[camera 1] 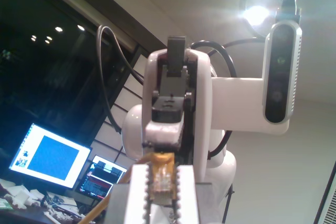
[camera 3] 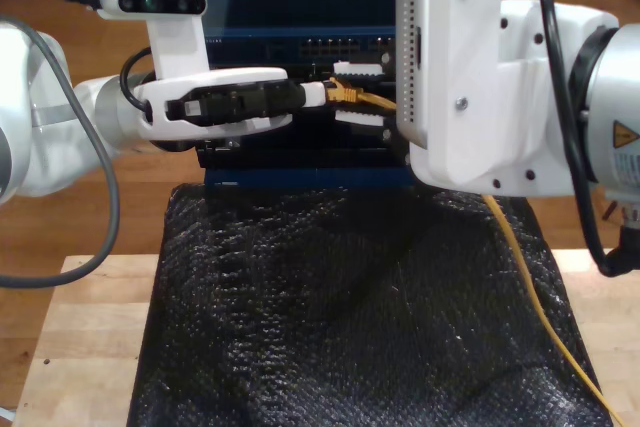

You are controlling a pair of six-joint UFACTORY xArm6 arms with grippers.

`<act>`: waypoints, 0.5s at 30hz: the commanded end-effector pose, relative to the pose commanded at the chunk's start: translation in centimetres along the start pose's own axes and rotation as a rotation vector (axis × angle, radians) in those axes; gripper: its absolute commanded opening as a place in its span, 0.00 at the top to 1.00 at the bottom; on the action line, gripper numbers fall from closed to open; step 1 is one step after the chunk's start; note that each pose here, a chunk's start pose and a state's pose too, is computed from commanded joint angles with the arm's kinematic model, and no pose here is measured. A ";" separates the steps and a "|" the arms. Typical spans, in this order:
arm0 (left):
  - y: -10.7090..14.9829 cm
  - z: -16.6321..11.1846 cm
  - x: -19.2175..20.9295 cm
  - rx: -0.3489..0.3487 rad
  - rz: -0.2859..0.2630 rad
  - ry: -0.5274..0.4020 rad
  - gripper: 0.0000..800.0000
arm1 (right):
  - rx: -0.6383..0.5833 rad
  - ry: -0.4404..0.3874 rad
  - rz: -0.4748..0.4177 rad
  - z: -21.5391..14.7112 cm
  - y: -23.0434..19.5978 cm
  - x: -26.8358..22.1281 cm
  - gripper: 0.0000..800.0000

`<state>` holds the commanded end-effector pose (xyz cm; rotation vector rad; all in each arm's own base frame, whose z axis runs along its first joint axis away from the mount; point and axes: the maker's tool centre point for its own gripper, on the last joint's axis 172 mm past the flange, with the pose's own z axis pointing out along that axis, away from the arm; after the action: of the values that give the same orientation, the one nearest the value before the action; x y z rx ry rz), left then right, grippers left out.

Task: Grab the cable and plug it in

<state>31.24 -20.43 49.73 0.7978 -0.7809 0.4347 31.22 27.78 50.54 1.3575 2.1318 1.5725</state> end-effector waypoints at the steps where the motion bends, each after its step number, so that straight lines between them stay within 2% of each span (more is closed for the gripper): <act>1: 0.0 0.0 0.0 0.000 0.000 0.000 0.98 | 0.000 0.000 0.000 0.0 0.0 0.0 0.72; 6: 0.0 0.0 0.0 0.000 0.000 0.000 0.98 | 0.000 0.000 0.000 0.0 0.0 0.0 0.72; 13: 0.0 0.0 0.0 0.000 0.000 0.000 0.98 | 0.000 0.001 0.003 0.0 0.0 0.0 0.77; 15: 0.0 0.0 0.0 0.000 -0.002 0.000 0.97 | 0.000 0.001 0.003 0.0 0.0 0.0 0.81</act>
<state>31.24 -20.43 49.73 0.7984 -0.7803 0.4334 31.21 27.79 50.54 1.3609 2.1312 1.5743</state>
